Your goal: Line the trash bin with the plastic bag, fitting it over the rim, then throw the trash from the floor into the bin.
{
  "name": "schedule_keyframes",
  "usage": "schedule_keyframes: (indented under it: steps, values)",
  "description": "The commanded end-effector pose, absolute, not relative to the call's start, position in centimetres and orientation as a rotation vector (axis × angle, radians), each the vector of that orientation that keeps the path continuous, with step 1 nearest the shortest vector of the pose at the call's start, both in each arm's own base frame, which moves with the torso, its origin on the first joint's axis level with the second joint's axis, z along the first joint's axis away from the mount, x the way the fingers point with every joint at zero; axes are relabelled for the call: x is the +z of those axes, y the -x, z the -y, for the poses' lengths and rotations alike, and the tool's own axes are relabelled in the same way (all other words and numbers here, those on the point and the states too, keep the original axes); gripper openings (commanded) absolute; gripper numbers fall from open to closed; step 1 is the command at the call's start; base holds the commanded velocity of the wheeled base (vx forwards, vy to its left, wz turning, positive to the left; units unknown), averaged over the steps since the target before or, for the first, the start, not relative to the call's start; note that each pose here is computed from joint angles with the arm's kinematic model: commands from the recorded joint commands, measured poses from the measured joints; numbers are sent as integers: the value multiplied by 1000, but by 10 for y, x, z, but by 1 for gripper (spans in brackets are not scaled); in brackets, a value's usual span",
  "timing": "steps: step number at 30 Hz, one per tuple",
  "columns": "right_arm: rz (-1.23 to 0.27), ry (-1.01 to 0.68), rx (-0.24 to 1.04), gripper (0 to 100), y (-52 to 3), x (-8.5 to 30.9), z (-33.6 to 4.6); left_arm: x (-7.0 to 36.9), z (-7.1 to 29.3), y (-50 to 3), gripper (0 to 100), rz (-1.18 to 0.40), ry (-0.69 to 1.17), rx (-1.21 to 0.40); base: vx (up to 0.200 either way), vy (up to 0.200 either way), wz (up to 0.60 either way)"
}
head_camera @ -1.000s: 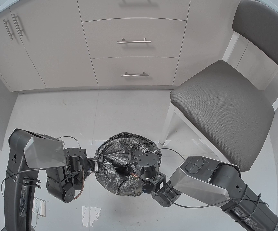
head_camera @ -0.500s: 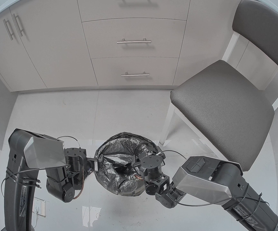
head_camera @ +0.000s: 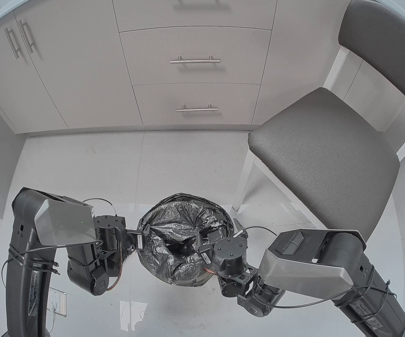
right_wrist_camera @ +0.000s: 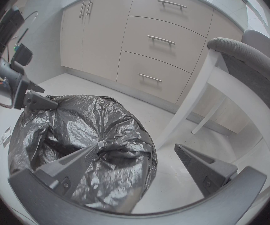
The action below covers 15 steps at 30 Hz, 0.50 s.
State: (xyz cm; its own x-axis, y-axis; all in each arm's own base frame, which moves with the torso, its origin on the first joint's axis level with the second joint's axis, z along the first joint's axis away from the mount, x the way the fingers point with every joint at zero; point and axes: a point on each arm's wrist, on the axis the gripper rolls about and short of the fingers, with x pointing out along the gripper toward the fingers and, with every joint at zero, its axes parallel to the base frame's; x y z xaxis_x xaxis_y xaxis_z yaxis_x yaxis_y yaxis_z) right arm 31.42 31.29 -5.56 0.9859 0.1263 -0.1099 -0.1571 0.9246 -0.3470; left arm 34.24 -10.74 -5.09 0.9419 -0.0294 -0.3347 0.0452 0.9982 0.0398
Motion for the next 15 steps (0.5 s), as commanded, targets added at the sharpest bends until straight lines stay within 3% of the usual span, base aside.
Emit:
schedule_keyframes:
  steps: [1,15]
  values:
    - [-107,386,168,100,-291,-65,-301,-51,108,-342,100,-338,-49,-36,0,0,0]
    - [-119,401,185,100,-282,-80,-301,-54,109,-342,100,-344,-55,-37,0,0,0]
